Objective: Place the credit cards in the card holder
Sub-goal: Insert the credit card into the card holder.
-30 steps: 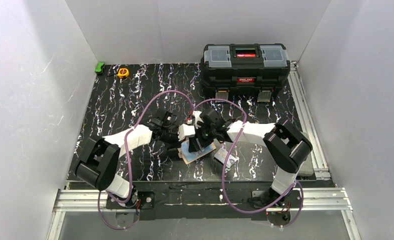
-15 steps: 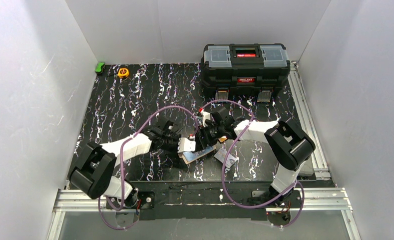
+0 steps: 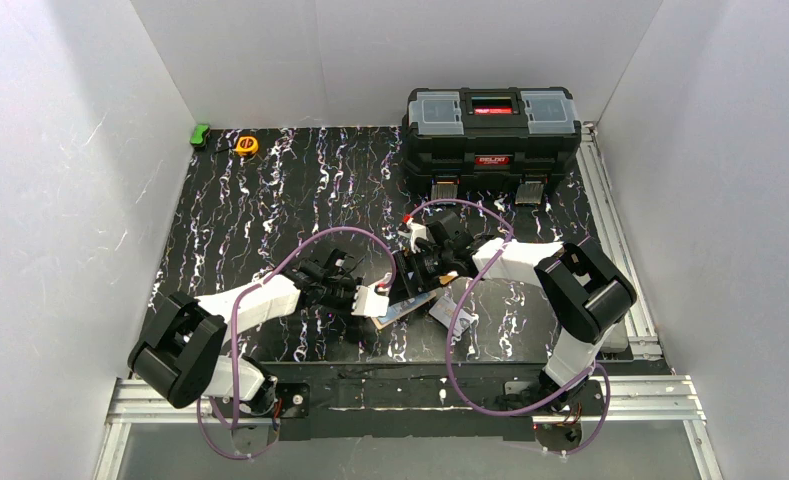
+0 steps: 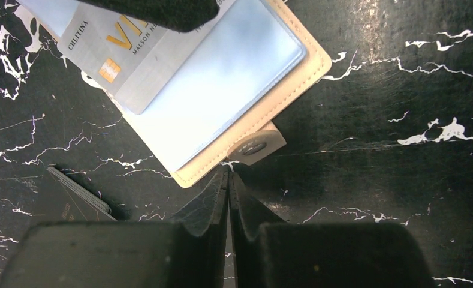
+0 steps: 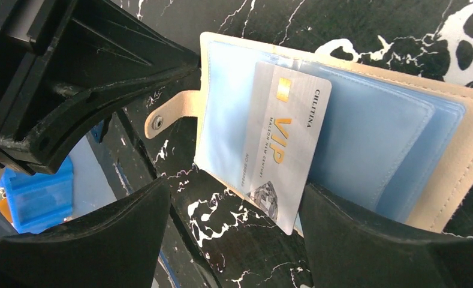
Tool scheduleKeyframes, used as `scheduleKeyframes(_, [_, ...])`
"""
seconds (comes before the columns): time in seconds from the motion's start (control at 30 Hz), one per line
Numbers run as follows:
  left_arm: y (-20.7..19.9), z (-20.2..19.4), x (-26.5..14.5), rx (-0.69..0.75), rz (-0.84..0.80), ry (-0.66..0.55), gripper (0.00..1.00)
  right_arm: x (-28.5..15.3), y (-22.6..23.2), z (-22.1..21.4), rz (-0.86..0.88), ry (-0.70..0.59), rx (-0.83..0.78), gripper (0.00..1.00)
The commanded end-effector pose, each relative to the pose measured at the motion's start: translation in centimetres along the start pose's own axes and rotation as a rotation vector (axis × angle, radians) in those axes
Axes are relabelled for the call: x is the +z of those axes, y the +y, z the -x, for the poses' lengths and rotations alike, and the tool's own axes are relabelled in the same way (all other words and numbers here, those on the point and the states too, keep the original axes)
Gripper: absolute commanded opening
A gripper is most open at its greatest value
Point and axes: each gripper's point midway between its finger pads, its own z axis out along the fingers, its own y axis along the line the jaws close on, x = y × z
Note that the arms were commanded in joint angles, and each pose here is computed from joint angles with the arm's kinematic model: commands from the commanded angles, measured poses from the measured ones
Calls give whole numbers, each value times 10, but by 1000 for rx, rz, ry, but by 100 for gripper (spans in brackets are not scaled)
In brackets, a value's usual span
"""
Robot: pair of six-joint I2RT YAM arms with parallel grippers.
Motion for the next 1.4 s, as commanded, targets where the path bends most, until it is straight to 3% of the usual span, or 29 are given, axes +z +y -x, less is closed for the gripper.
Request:
scheduleKeyframes(0.0, [-20,-13,2,-20,-67,50,3,-9,-10,-1,-94,9,13,83])
scheduleKeyframes(0.43, [13,30,-30,-4,136,-100,0,2,-17,-10,-87,39,48,85])
scheduleKeyframes(0.7, [48,38,-14,-9,155,-109,0,-1,-10,-3,-70,7,39,86])
scheduleKeyframes(0.77, [48,36,-6,1,135,-110,1,-2,-8,-5,-61,4,43,88])
scheduleKeyframes(0.83, [48,32,0,13,120,-100,1,-2,-5,-3,-38,-20,28,98])
scheduleKeyframes(1.37, [5,15,16,191,10,-103,1,-17,-8,9,32,-111,93,100])
